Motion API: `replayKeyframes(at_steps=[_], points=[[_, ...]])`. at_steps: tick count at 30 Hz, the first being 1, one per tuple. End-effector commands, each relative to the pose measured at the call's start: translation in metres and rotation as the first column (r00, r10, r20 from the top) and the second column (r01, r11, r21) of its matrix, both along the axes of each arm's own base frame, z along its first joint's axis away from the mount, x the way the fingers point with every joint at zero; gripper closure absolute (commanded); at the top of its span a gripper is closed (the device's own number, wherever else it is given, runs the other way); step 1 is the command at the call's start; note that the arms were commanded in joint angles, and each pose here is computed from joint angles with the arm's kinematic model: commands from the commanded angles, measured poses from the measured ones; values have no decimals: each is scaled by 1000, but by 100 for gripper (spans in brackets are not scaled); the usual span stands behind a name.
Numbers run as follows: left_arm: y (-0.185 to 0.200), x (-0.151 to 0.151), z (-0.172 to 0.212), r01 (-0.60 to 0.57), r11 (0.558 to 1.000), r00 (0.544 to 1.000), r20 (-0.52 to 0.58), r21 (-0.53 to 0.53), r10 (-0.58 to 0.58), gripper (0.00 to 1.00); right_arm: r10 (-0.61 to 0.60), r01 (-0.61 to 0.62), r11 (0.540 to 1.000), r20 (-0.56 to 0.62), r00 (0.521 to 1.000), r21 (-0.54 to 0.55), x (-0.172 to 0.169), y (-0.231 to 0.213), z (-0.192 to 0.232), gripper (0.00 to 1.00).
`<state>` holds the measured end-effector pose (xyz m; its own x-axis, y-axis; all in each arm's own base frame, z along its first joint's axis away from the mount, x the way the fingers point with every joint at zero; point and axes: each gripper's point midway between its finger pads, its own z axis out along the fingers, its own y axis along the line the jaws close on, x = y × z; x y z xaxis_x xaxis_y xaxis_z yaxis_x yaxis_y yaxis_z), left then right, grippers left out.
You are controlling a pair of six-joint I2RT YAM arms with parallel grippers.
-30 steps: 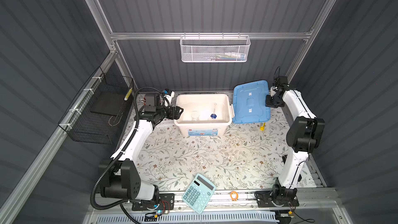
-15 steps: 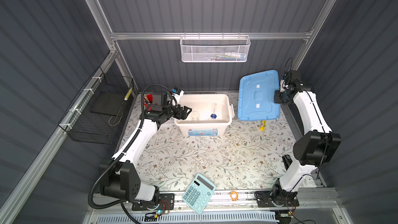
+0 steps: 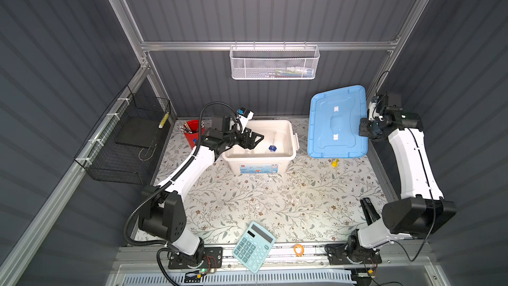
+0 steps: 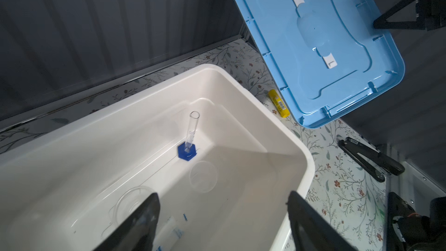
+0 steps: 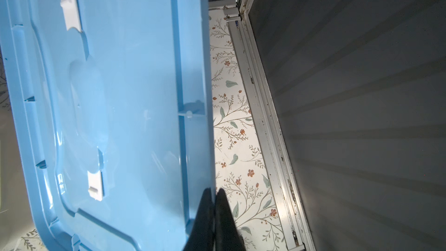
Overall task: Organize the chemistry lab equipment
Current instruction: 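Lift the lid's edge with right gripper while left gripper reaches toward the lid, then close left gripper on the raised lid's opposite edge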
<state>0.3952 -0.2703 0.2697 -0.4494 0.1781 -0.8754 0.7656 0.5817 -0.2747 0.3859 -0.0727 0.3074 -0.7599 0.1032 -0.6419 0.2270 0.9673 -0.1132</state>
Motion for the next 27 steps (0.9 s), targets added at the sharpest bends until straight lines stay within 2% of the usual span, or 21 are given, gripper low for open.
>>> replayKeyframes(at_steps=[1, 6, 14, 27], points=[[-32, 0, 23, 78, 993, 996, 40, -90, -74, 17, 17, -18, 1000, 23, 1000, 9, -11, 6, 12, 100], [-70, 2, 39, 152, 972, 987, 70, -178, -142, 16, 47, -48, 998, 53, 998, 26, -20, 15, 24, 100], [-127, 1, 27, 251, 938, 968, 36, -240, -249, 15, 107, -111, 993, 79, 991, 47, -30, 33, 35, 100], [-173, 4, 22, 320, 894, 943, 14, -313, -332, 16, 174, -183, 980, 114, 978, 81, -33, 56, 44, 100]])
